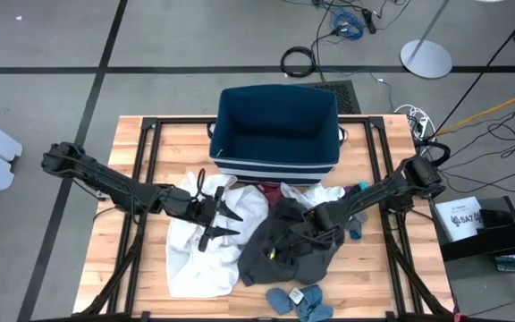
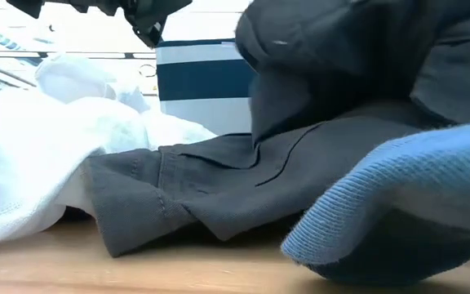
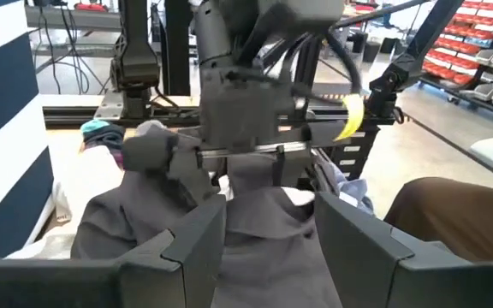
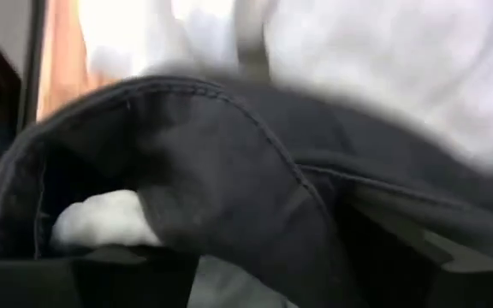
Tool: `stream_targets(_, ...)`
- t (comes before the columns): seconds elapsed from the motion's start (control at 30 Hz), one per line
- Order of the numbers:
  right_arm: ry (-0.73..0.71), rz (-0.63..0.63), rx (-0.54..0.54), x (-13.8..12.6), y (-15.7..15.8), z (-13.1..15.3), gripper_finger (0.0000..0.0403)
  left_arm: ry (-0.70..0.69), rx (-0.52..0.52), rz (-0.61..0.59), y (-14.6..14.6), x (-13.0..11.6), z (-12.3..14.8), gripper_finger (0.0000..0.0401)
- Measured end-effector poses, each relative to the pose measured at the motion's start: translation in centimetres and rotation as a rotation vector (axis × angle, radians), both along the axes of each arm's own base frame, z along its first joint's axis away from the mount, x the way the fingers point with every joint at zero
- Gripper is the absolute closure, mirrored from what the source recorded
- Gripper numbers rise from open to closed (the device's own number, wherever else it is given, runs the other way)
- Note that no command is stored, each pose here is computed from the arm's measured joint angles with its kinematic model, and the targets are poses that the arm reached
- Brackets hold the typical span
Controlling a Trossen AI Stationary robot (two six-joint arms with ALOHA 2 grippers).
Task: Sort clothes
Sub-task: Put the black shorts into the blue laundry organizer
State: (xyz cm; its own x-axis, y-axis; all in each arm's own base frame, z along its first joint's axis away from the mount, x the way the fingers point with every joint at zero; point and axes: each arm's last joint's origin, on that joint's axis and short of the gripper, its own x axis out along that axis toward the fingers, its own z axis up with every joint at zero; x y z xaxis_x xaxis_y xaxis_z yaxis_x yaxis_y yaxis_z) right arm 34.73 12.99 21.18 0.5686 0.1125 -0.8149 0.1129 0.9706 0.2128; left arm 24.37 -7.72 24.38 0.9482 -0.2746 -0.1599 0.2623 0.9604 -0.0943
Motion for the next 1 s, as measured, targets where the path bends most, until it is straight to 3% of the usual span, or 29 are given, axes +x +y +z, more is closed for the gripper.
stream_targets(0.2,0.222,-0.053,0.065,-1.3,-0.3,0.1,0.0142,0.014,0.005,0.0,0.0,0.0,-0.1,0.0212)
stream_targets(0.4,0.299,-0.15,0.064,-1.4,-0.2,3.1,0.0157,0.014,0.005,0.0,0.0,0.0,-0.1,0.0212)
stream_targets(0.57,0.343,-0.144,0.022,-1.7,-0.4,6.3,0.0161,0.014,0.004,0.001,0.0,0.0,-0.1,0.0212)
stream_targets(0.67,0.35,-0.056,-0.056,-2.1,-0.4,7.8,0.0161,0.017,0.005,0.001,0.0,0.0,-0.2,0.0212)
stream_targets(0.87,0.301,0.261,-0.194,-2.4,0.6,8.7,0.0161,0.017,0.006,0.001,0.0,0.0,-0.2,0.0212)
stream_targets(1.0,0.264,0.379,-0.362,-2.6,1.0,8.7,0.0161,0.018,0.007,0.001,0.0,0.0,-0.2,0.0212)
